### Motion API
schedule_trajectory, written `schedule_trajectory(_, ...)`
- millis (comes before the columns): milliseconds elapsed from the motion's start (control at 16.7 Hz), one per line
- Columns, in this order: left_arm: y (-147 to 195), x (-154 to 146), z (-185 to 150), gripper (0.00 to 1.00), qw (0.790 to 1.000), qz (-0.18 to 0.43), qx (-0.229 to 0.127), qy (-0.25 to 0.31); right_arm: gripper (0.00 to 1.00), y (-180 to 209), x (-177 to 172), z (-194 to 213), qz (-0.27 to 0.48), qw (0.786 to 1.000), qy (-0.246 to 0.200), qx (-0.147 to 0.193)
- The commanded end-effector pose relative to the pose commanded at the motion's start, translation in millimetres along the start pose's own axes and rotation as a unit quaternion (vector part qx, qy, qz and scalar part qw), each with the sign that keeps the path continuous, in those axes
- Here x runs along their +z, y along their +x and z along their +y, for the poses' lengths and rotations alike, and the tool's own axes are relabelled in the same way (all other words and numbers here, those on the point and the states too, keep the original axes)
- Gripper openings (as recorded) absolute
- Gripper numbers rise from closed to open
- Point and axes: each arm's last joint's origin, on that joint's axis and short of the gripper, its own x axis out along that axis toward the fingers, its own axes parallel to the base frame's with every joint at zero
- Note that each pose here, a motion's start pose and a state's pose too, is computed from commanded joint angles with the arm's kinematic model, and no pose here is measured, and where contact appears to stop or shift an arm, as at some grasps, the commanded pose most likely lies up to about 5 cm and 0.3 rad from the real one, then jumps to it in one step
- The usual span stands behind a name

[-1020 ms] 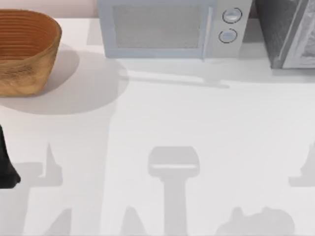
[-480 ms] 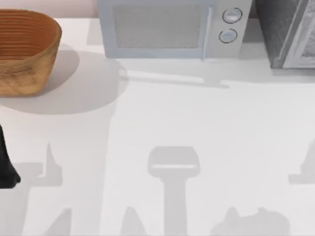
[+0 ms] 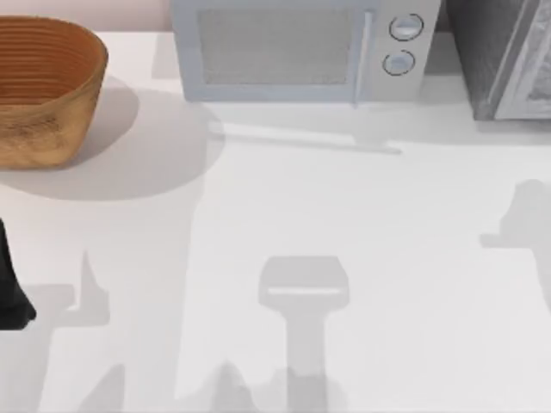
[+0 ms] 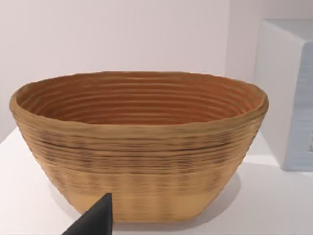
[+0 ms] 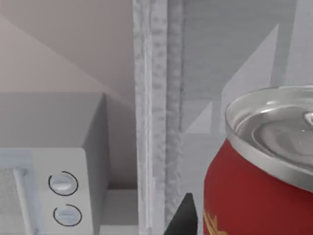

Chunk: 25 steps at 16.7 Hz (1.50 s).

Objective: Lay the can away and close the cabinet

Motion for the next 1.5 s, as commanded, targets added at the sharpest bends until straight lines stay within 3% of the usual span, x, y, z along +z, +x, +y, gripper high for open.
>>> schedule_trajectory(360, 0, 0, 0, 1.0, 1.0, 0.0, 0.0, 0.0, 0.0, 46, 128, 15, -0.026, 1.0, 0.001, 0.002)
schedule_trajectory(600, 0, 0, 0, 1.0, 1.0, 0.0, 0.0, 0.0, 0.0, 85, 177, 28, -0.03, 1.0, 0.002, 0.002)
schedule_trajectory(840, 0, 0, 0, 1.0, 1.0, 0.0, 0.0, 0.0, 0.0, 114, 194, 38, -0.021, 1.0, 0.002, 0.002)
schedule_trajectory(1260, 0, 0, 0, 1.0, 1.0, 0.0, 0.0, 0.0, 0.0, 119, 195, 39, -0.017, 1.0, 0.003, 0.001)
schedule_trajectory(1500, 0, 0, 0, 1.0, 1.0, 0.0, 0.0, 0.0, 0.0, 143, 200, 40, -0.003, 1.0, 0.001, -0.001)
